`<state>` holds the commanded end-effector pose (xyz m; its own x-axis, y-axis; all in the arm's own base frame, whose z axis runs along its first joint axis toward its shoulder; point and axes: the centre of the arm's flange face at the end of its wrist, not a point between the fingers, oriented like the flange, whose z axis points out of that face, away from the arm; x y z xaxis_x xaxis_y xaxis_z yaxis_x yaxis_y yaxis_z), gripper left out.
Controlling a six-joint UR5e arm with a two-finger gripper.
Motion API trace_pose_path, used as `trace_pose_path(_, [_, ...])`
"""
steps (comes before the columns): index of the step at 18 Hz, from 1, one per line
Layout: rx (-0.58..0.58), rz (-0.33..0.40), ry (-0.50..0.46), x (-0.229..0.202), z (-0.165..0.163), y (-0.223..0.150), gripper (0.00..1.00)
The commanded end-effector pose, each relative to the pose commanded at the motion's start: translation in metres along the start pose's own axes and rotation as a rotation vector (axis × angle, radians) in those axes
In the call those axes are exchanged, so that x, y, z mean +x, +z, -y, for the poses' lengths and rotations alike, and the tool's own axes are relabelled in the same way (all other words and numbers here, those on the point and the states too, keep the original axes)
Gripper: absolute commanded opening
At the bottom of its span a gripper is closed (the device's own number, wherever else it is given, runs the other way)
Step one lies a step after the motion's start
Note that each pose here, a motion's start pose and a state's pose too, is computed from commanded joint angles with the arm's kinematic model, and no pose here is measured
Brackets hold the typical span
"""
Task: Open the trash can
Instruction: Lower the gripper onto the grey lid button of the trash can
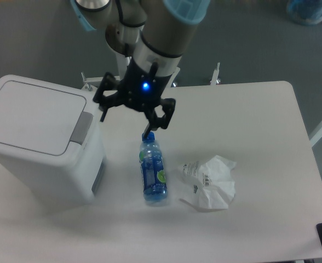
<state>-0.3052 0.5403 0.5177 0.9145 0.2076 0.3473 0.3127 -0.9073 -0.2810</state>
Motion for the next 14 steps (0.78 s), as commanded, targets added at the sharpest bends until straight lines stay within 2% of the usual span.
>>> trace_pose_path(8, [-0.047,-0.015,0.0,0.004,-0.009,0.022,1.0])
trace_pose_path(14, [-0.075,0.002,0.008,0.011,-0.022,0.03,1.0])
